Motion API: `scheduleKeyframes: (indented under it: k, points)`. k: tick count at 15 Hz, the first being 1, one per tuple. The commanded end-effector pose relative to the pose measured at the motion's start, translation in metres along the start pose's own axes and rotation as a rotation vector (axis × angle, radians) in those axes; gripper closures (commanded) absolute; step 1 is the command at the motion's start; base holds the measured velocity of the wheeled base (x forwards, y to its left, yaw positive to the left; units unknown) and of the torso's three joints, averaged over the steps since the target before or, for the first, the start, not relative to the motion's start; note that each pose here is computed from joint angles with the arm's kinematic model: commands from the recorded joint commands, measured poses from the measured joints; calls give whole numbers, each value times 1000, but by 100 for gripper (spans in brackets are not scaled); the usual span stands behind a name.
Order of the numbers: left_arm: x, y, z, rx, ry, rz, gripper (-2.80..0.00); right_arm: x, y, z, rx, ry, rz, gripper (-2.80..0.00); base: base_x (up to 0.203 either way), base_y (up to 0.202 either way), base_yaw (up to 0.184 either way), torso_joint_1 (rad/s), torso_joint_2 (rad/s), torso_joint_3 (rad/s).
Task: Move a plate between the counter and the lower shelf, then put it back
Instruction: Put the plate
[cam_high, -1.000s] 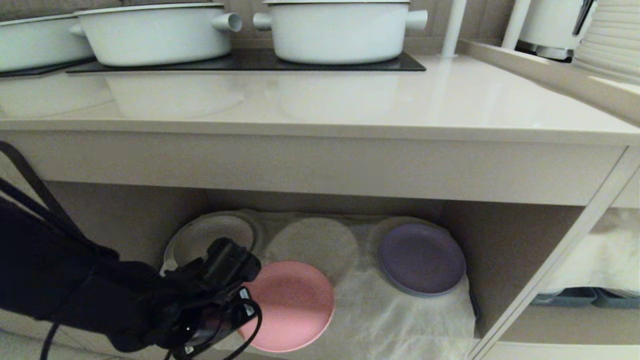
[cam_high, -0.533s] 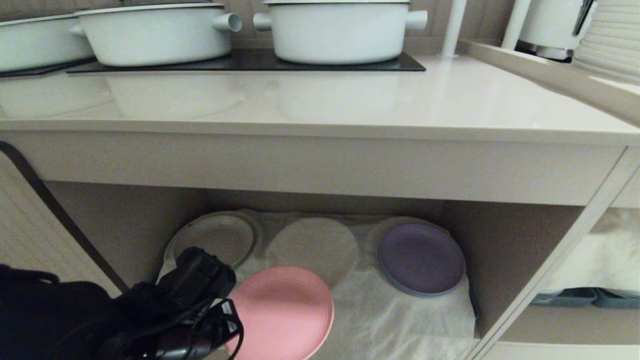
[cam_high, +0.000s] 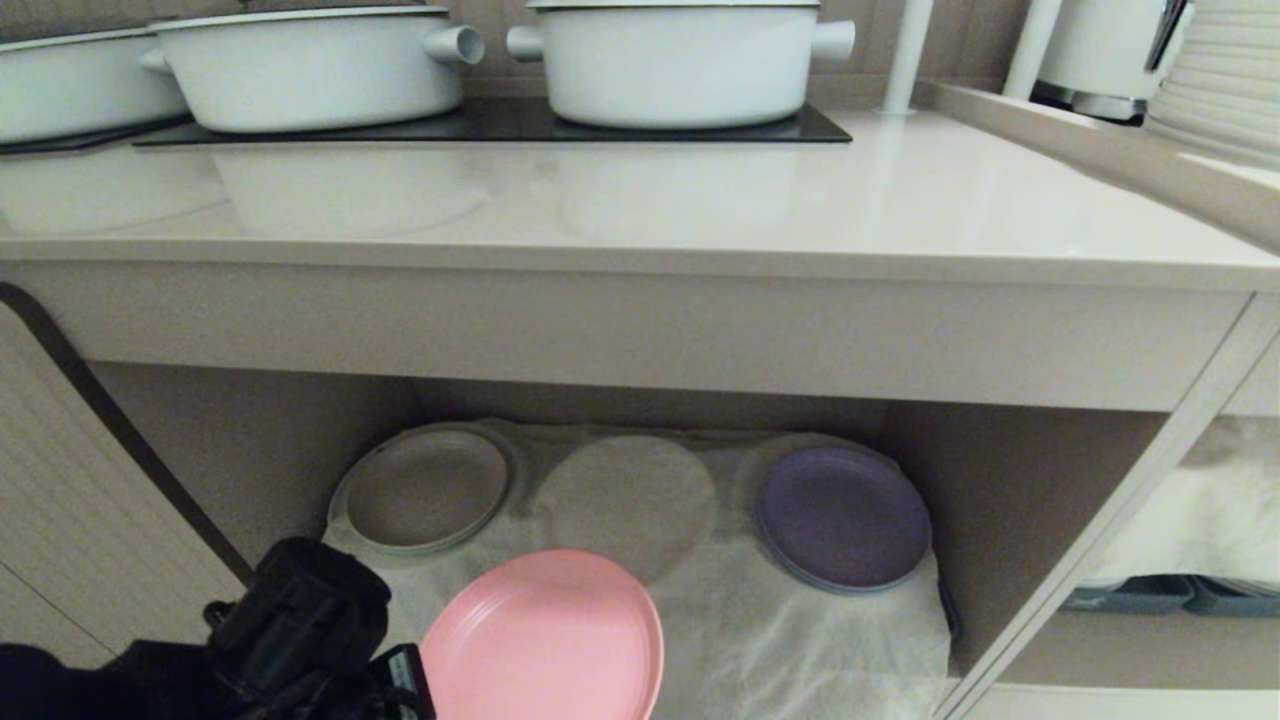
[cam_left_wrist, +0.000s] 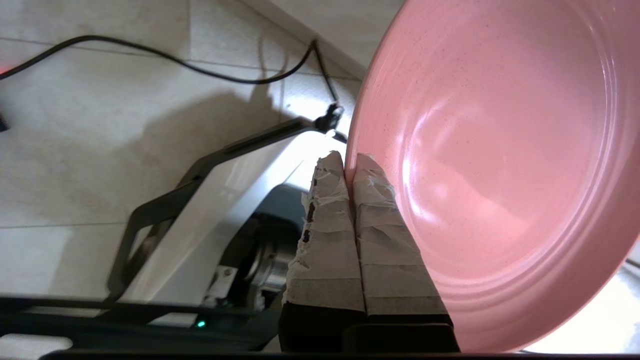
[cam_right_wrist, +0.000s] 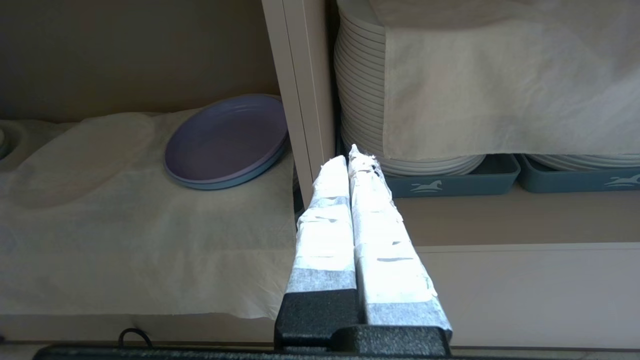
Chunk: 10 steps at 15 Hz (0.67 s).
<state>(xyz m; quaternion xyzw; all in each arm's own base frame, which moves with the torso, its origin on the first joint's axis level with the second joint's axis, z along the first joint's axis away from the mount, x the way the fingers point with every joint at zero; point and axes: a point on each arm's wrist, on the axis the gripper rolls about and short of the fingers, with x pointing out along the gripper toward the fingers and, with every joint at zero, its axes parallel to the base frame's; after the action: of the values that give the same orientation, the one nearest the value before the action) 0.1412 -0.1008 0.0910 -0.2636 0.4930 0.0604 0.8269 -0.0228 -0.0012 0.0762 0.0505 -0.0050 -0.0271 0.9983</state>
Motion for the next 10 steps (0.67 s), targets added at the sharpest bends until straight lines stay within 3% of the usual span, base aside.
scheduleKeyframes:
  k: [1, 5, 8, 10]
  points:
    - [-9, 10, -4, -7, -15, -18, 0, 0, 0, 0, 0, 0, 0, 0, 0, 0, 0, 0, 0, 0]
    - [-25, 21, -7, -10, -43, -79, 0, 0, 0, 0, 0, 0, 0, 0, 0, 0, 0, 0, 0, 0]
    - [-27, 34, -14, 67, -31, -48, 0, 0, 0, 0, 1, 0, 0, 0, 0, 0, 0, 0, 0, 0]
    - [-33, 40, -16, 81, -44, -77, 0, 0, 0, 0, 0, 0, 0, 0, 0, 0, 0, 0, 0, 0]
